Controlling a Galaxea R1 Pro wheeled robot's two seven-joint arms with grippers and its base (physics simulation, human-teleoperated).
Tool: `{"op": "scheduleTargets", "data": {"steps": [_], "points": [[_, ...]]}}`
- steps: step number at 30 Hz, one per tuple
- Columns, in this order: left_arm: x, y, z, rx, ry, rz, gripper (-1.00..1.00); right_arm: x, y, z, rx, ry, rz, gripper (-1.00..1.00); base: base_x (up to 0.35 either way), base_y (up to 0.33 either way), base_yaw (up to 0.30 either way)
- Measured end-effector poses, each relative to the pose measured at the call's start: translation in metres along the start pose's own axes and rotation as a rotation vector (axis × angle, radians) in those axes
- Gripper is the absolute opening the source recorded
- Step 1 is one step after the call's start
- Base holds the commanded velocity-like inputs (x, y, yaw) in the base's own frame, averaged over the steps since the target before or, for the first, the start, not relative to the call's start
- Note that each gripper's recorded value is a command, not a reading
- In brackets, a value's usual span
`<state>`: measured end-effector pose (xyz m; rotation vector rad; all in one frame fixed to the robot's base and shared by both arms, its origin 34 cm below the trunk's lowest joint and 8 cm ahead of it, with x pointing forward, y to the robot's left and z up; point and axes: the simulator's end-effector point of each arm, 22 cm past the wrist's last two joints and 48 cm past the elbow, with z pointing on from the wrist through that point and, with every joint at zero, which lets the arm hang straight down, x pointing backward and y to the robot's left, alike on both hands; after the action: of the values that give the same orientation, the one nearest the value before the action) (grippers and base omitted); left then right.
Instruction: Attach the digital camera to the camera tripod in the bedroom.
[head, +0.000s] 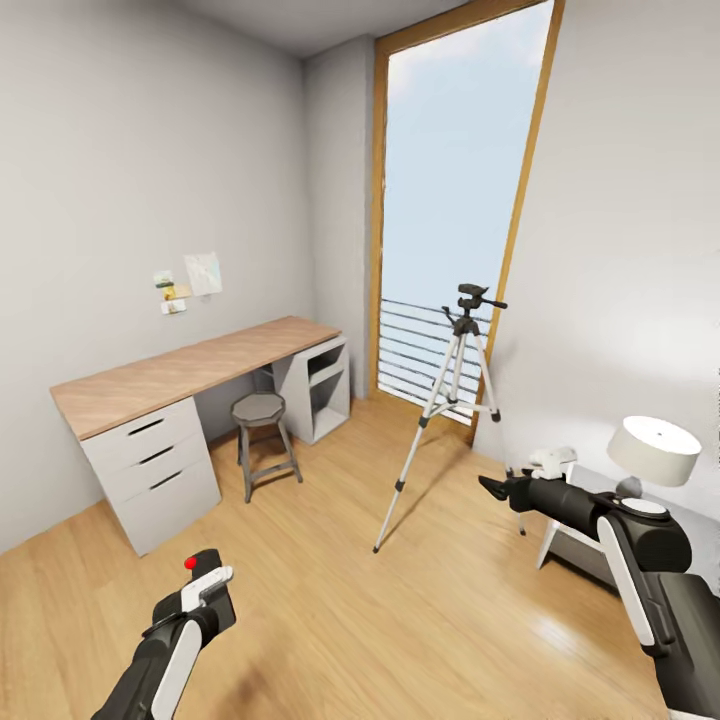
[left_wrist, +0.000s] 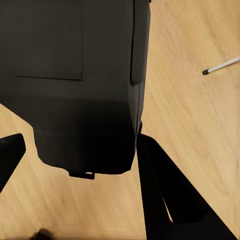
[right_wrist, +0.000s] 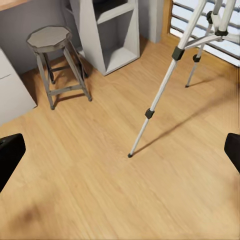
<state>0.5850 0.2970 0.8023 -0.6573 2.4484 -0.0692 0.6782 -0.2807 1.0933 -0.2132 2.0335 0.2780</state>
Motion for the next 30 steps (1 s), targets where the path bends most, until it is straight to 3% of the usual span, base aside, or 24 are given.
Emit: {"op": "scheduleTargets", "data": {"steps": [9,16,20,24,30], "points": [[0.002,0.002,-0.008,0.003,0.021,-0.010,-1.00,-0.006,-0.005,-0.009,0.009,-0.008,0.011,1.00,0.000,0.000,-0.011],[0.002,0.005,-0.014,0.001,0.024,-0.010,-1.00,-0.010,0.010,-0.017,-0.079,-0.018,-0.008,1.00,0.000,0.000,-0.001],[0.002,0.006,-0.015,-0.002,0.026,-0.012,-1.00,-0.022,0.011,-0.028,-0.130,-0.073,-0.096,1.00,0.000,0.000,0.000],[0.003,0.007,-0.014,-0.003,0.029,-0.014,-1.00,-0.031,0.011,-0.033,-0.152,-0.118,-0.152,1.00,0.000,0.000,0.000],[0.005,0.009,-0.014,-0.006,0.029,-0.014,-1.00,-0.034,0.013,-0.036,-0.166,-0.139,-0.174,1.00,0.099,-0.033,0.000]]}}
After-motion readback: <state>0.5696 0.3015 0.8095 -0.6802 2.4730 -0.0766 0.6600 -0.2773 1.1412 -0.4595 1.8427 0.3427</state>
